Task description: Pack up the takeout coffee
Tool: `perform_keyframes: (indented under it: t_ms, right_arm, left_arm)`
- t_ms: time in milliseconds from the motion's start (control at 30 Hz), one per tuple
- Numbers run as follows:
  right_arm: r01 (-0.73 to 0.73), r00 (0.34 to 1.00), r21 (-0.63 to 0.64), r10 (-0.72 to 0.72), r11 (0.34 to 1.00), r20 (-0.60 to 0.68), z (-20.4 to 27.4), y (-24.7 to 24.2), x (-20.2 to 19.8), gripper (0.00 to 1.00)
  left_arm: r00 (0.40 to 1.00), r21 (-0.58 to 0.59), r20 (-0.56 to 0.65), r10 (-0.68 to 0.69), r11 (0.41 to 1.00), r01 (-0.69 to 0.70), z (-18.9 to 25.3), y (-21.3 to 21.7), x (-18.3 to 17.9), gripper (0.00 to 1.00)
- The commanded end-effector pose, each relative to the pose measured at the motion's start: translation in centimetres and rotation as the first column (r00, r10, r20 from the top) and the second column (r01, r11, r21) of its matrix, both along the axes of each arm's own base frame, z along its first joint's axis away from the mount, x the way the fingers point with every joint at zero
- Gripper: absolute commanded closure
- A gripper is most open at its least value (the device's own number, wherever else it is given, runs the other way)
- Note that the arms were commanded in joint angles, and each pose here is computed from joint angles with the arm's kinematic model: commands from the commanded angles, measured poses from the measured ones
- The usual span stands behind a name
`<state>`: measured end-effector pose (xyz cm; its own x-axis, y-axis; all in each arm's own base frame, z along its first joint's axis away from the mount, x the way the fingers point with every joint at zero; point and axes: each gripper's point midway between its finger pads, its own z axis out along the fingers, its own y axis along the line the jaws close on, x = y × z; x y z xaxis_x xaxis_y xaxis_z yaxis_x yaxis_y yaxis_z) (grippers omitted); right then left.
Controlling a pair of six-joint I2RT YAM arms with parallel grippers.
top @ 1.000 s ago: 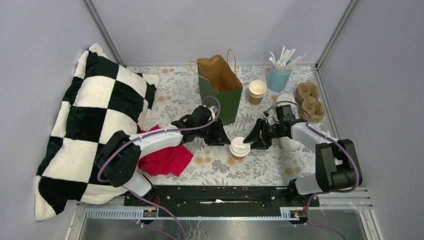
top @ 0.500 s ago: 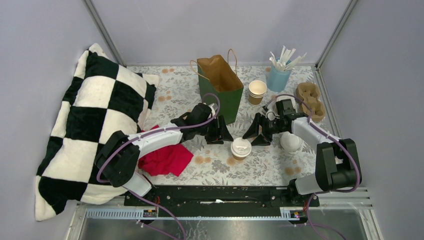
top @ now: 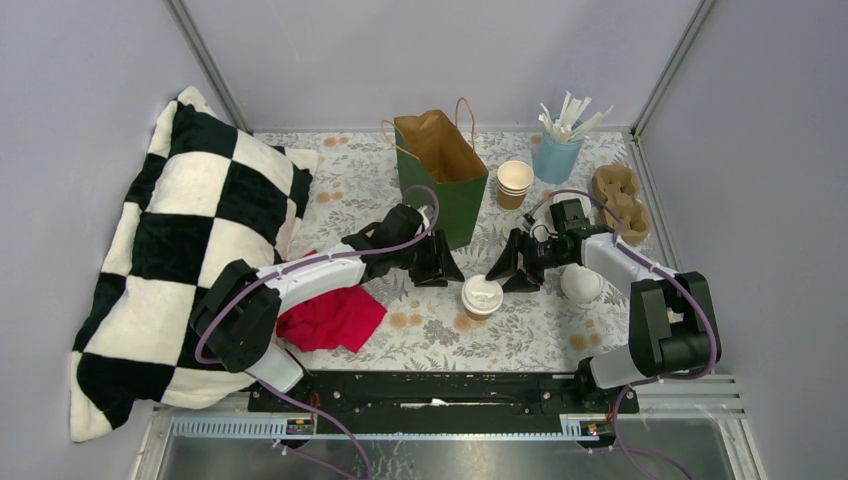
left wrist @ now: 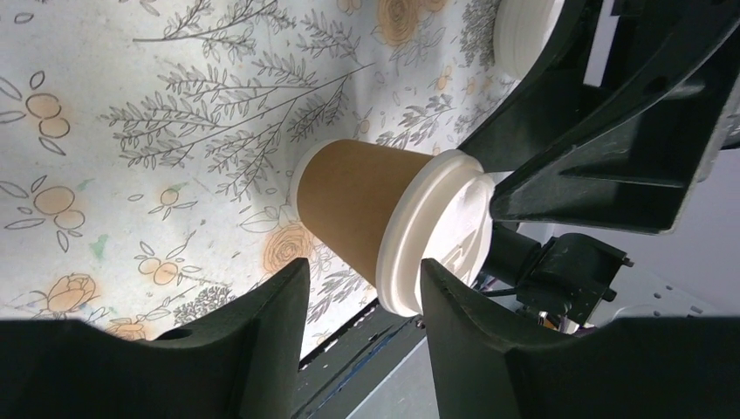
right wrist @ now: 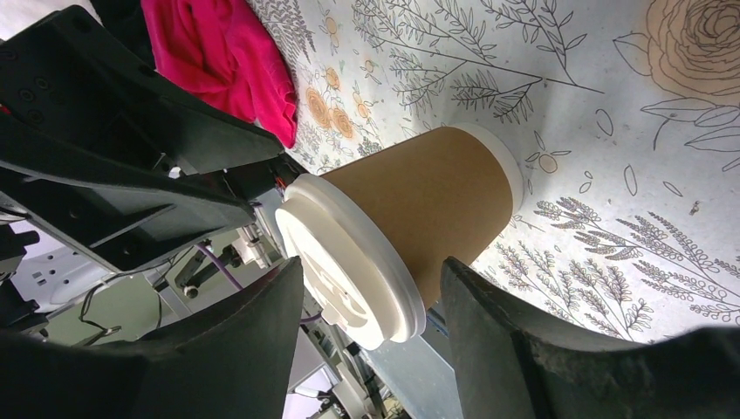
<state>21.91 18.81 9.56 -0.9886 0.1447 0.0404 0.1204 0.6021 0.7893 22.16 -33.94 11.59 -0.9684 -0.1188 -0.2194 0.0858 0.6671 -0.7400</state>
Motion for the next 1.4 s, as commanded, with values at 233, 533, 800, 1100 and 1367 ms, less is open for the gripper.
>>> perform_keyframes:
  t_ms: [233, 533, 800, 1100, 1367]
  right_arm:
    - [-0.007, 1.0, -0.038, 0.006, 0.999, -0.01, -0.6, -0.4, -0.5, 0.38]
    - [-0.006, 1.0, -0.041, 0.005, 0.999, -0.013, -0.8, -0.5, -0.6, 0.39]
    - [0.035, 0.998, -0.079, -0.039, 0.996, -0.043, -2.2, -0.9, -1.4, 0.41]
    - [0.082, 0.995, -0.154, -0.089, 0.985, -0.039, -3.2, -1.9, -1.4, 0.41]
    - [0.061, 0.997, -0.135, -0.053, 0.989, 0.057, -0.3, -1.7, -0.1, 0.26]
  left_arm:
    - [0.998, 0.039, 0.02, -0.06, 0.997, 0.06, -0.6, -0.3, -1.0, 0.5]
    - [0.997, 0.058, 0.02, -0.08, 0.995, 0.079, -1.2, -0.4, -1.6, 0.47]
    - [0.995, 0.166, 0.008, -0.094, 0.982, 0.092, -3.9, 1.0, -2.4, 0.5]
    - [0.989, 0.305, 0.019, -0.145, 0.943, 0.133, -7.0, 2.8, -3.9, 0.52]
    - [0.979, 0.275, 0.088, -0.183, 0.949, 0.153, -4.0, 1.6, -2.8, 0.47]
